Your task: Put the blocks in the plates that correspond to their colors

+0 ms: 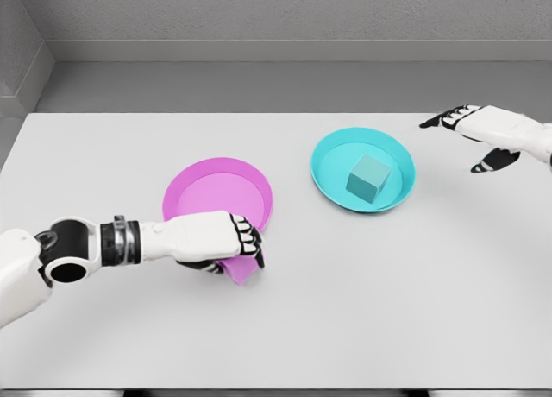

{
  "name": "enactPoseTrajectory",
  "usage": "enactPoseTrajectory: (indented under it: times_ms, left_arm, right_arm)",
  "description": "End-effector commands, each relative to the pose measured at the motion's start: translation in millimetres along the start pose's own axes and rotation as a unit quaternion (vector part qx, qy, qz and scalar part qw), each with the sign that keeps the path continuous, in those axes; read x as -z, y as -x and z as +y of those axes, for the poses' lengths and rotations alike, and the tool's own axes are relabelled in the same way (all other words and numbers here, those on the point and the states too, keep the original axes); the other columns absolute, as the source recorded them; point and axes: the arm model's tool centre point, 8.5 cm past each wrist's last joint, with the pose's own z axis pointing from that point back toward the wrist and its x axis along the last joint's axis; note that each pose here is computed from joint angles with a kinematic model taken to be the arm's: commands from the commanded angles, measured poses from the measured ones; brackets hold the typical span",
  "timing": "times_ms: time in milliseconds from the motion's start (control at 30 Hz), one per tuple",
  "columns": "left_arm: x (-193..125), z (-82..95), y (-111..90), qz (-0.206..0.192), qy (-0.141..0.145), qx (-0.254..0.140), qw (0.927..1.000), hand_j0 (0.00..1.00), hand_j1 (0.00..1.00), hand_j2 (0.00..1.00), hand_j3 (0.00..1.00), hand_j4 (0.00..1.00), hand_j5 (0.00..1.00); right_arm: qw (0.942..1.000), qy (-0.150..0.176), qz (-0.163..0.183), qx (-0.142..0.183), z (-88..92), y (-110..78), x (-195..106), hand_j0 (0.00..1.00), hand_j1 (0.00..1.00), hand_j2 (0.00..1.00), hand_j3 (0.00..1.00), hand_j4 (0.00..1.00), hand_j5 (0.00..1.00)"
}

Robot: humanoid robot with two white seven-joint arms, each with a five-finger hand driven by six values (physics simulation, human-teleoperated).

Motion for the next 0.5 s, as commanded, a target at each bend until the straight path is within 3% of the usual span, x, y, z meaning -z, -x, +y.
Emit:
enactPoseTrajectory:
  times_ms: [0, 200, 367, 467]
  left_arm:
    - [-4.5, 2.7, 4.3, 0.008, -0.005, -0.004, 0.9999, 0.66, 0.66, 0.66, 0.66, 0.66, 0.66]
    - [-11.7, 9.6, 20.9, 0.029, -0.009, -0.004, 0.9995, 0.66, 0.66, 0.66, 0.66, 0.66, 0.66]
    - [-20.8, 10.6, 38.4, 0.055, -0.007, -0.008, 0.9984, 0.66, 0.66, 0.66, 0.66, 0.66, 0.66]
    - [-21.3, 14.9, 42.5, 0.06, -0.009, -0.005, 0.9982, 0.66, 0.66, 0.66, 0.66, 0.66, 0.66]
  right_arm:
    - [0.9988, 0.049, 0.004, -0.007, -25.2, 1.4, -10.7, 1.0, 1.0, 1.0, 1.0, 1.0, 1.0]
    - [0.995, 0.096, 0.025, 0.013, -24.5, 12.5, -29.6, 1.0, 1.0, 1.0, 1.0, 1.0, 1.0]
    - [0.9948, 0.094, 0.028, 0.023, -13.2, 13.2, -31.7, 1.0, 1.0, 1.0, 1.0, 1.0, 1.0]
    - [0.9952, 0.096, 0.017, 0.015, -15.6, 4.9, -29.4, 1.0, 1.0, 1.0, 1.0, 1.0, 1.0]
